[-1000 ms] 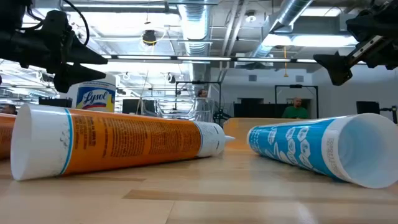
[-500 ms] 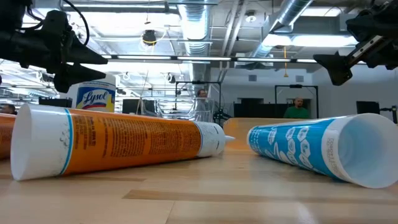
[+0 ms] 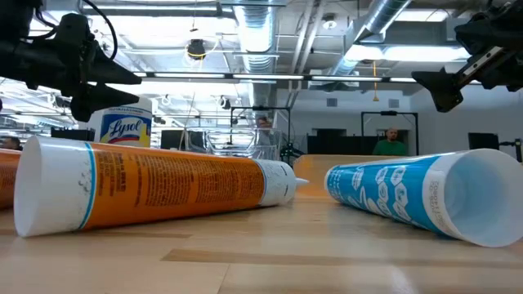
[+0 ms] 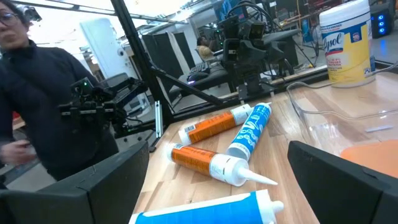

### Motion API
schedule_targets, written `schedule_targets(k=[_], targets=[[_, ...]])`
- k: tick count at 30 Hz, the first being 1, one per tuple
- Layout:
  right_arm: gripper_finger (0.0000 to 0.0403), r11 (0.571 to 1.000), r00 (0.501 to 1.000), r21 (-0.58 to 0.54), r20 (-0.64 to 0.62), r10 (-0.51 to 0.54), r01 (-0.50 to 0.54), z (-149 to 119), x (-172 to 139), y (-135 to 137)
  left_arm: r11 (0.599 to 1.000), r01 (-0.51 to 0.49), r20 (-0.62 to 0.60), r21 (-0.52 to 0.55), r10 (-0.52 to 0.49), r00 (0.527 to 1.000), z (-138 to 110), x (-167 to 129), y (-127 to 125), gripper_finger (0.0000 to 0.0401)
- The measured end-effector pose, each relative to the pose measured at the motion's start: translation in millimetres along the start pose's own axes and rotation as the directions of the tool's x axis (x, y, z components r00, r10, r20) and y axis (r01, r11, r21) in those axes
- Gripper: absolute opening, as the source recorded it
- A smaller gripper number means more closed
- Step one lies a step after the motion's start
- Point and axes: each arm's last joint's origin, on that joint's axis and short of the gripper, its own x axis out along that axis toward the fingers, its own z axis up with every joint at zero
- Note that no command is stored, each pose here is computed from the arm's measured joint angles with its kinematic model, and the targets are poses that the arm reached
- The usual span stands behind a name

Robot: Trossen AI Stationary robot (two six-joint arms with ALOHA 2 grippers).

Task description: Pick & place silicon tubes, Sealant and Lysol wipes

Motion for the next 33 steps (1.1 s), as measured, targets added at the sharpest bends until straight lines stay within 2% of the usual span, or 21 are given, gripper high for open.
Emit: schedule_targets(k=[28, 33], targets=[[0.0377, 1.000, 1.000, 0.000, 0.001, 0.000, 0.000, 0.1, 0.0, 0.0, 1.000, 0.000, 0.000, 0.000, 0.000, 1.000, -0.1, 0.0, 0.0, 0.0236], [0.0377, 0.999, 0.999, 0.000, 0.009, -0.033, 0.033, 0.0, 0.0, -1.1, 1.000, 0.000, 0.000, 0.000, 0.000, 1.000, 0.0, 0.0, 0.0, 0.0236]])
